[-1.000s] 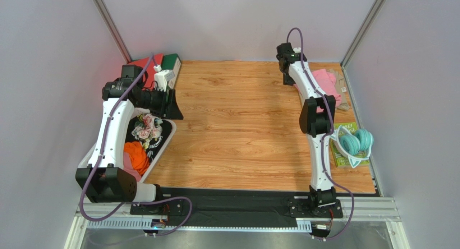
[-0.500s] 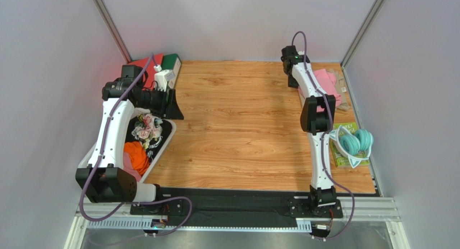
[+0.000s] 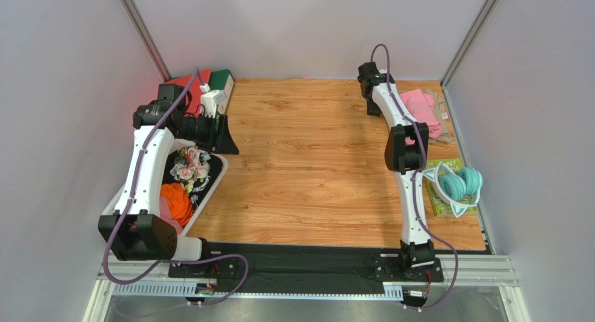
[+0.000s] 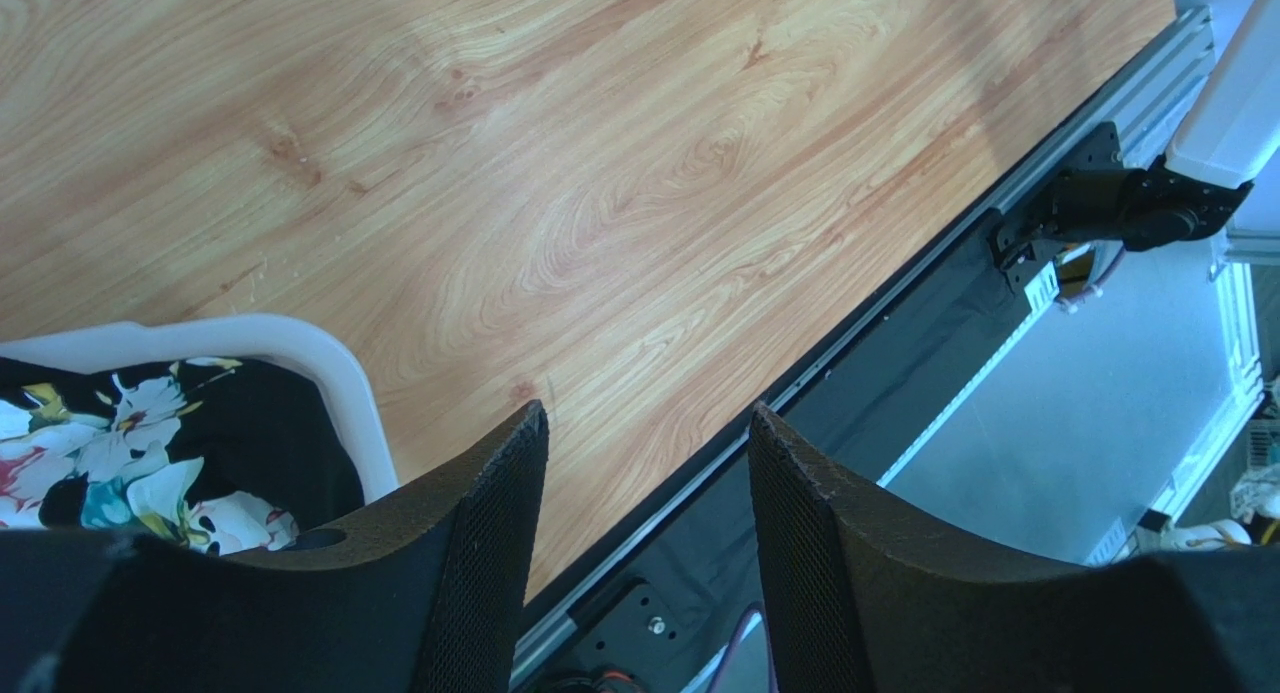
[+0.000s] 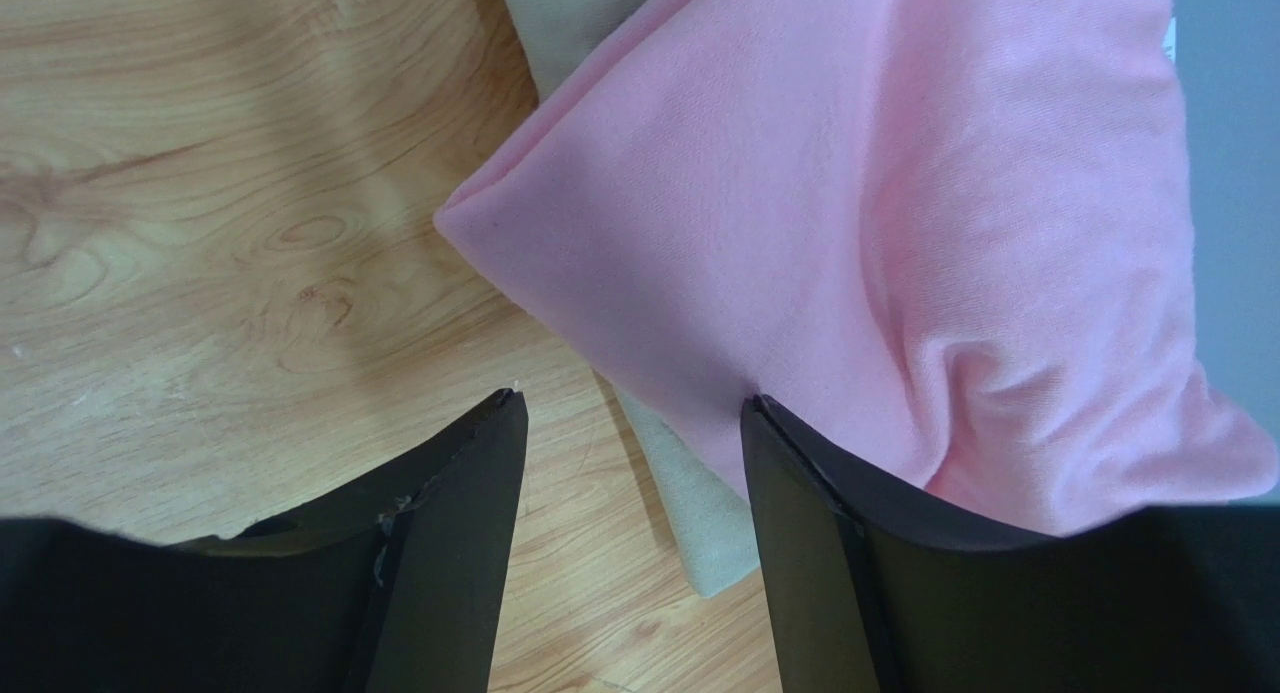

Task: Fold and stack the t-shirts
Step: Put the neatly folded tshirt into the corner of the board with the right arm

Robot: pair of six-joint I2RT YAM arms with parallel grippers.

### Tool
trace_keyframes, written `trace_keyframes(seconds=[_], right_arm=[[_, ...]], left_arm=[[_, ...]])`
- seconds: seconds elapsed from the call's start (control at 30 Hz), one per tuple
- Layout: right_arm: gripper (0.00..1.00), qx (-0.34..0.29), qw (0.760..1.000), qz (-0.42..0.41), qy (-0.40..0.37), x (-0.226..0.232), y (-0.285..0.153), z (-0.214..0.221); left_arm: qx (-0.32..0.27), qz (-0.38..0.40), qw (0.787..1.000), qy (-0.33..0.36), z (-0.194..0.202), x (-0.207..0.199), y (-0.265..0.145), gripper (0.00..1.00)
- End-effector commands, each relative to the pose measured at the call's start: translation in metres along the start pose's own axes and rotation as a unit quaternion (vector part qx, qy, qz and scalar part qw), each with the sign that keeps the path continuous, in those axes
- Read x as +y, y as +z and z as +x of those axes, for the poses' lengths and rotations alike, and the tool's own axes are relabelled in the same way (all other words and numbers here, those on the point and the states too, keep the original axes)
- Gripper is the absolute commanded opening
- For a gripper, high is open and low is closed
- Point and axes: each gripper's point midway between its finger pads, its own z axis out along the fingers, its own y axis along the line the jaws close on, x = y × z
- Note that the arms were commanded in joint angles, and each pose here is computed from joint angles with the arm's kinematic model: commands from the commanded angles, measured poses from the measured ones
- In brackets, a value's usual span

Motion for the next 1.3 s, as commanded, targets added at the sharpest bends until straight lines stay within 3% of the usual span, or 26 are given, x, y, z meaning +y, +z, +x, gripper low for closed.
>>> trace_keyframes(seconds=[0.0,0.13,0.37,0.57,0.83,1.27], right_arm=[[0.62,-0.037,0.999,0.032,0.013,-0.015,-0.006,-0.024],[0.7,-0.043,0.998,0.034,0.015,-0.01,-0.001,-0.028],[0.75,-0.058,0.998,0.013,-0.025,0.021,-0.003,-0.03],[0.75,-0.077,0.996,0.017,-0.039,0.027,-0.008,-0.037],[0.68,-0.12,0.987,0.097,-0.048,0.006,-0.013,-0.057],[0.68,-0.102,0.984,0.129,-0.067,0.004,0.01,-0.043]], left_arm=[[-0.012,0.013,1.0,0.023,-0.008,-0.005,-0.002,0.59],[-0.009,0.012,1.0,0.023,-0.008,-0.005,-0.002,0.59],[-0.005,0.012,1.0,0.021,-0.01,-0.001,0.0,0.59],[0.004,0.014,1.0,0.019,-0.008,0.004,0.005,0.59],[0.015,0.015,1.0,0.014,-0.003,0.009,0.01,0.59],[0.016,0.021,1.0,0.01,-0.011,0.007,0.009,0.59]])
